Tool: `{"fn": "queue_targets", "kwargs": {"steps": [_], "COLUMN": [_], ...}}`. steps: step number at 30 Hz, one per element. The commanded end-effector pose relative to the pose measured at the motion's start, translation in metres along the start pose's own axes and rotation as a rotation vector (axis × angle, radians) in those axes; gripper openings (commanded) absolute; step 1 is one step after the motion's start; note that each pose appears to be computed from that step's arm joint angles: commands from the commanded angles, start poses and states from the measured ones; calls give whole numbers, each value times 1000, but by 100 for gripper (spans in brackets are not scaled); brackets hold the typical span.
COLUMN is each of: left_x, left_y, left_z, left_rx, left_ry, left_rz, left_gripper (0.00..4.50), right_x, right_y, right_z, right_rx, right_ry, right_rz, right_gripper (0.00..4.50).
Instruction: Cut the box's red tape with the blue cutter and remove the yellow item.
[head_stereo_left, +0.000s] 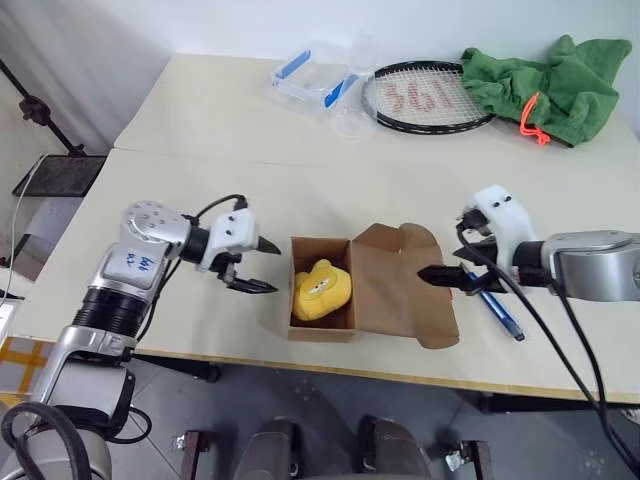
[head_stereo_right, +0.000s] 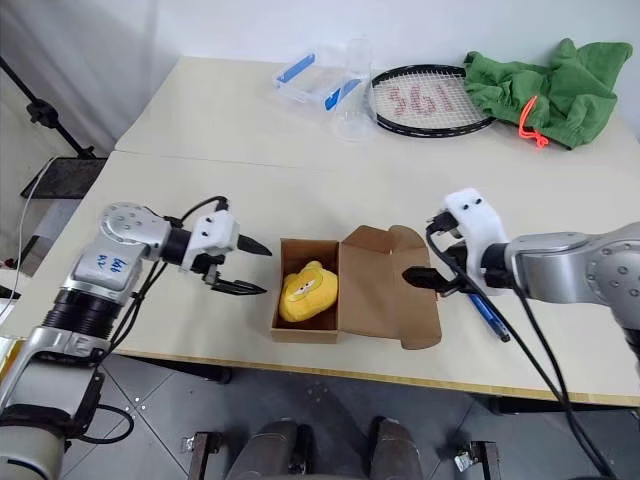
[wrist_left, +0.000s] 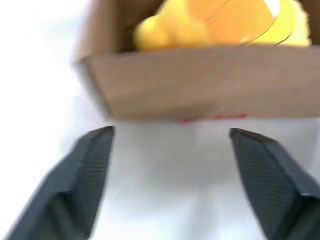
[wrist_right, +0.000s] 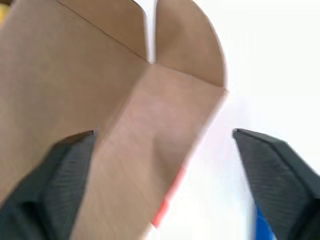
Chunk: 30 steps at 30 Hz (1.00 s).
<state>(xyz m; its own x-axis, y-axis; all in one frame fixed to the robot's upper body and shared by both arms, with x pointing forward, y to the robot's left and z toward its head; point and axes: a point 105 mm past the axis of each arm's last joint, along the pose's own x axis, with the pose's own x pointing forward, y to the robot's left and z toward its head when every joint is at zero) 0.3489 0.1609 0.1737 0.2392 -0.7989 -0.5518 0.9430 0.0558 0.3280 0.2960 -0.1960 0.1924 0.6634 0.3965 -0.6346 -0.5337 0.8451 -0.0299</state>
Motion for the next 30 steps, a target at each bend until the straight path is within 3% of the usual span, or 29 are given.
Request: {"fn": "queue_targets", "kwargs": {"steps": [1,3,5,9,13,16,21,28,30], "left_x": [-22,-21,-14,3,28,33,59,71,75], "left_y": [13,24,24,14,-2,-6,-28,-31,-27], "left_z": [25,67,93,110,102,101,93,77,71], "left_rx": [57,120,160,219,180,166,223,259,285], "left_ry": [-76,-207,-276,-255,-109,-94,21,113,142], "left_rz": [55,71,38,-38,-166,-195,-426,-489,-473], "left_gripper": [445,445,445,445,445,445,445,445,408], "right_x": [-19,-37,-47,-64,-72,-73,-81,-86,-88], "right_y": [-8,-8,-7,-2,-7,-7,8,15,15], "right_z": [15,22,23,31,29,26,11,2,2], "right_rx": [-82,-130,-209,-342,-381,-379,-347,-326,-323], "right_ry": [-86,-156,-194,-319,-350,-350,-364,-356,-359], "right_rz": [5,74,114,144,88,79,50,20,9], "right_gripper": [450,450,450,450,450,450,450,450,450]}}
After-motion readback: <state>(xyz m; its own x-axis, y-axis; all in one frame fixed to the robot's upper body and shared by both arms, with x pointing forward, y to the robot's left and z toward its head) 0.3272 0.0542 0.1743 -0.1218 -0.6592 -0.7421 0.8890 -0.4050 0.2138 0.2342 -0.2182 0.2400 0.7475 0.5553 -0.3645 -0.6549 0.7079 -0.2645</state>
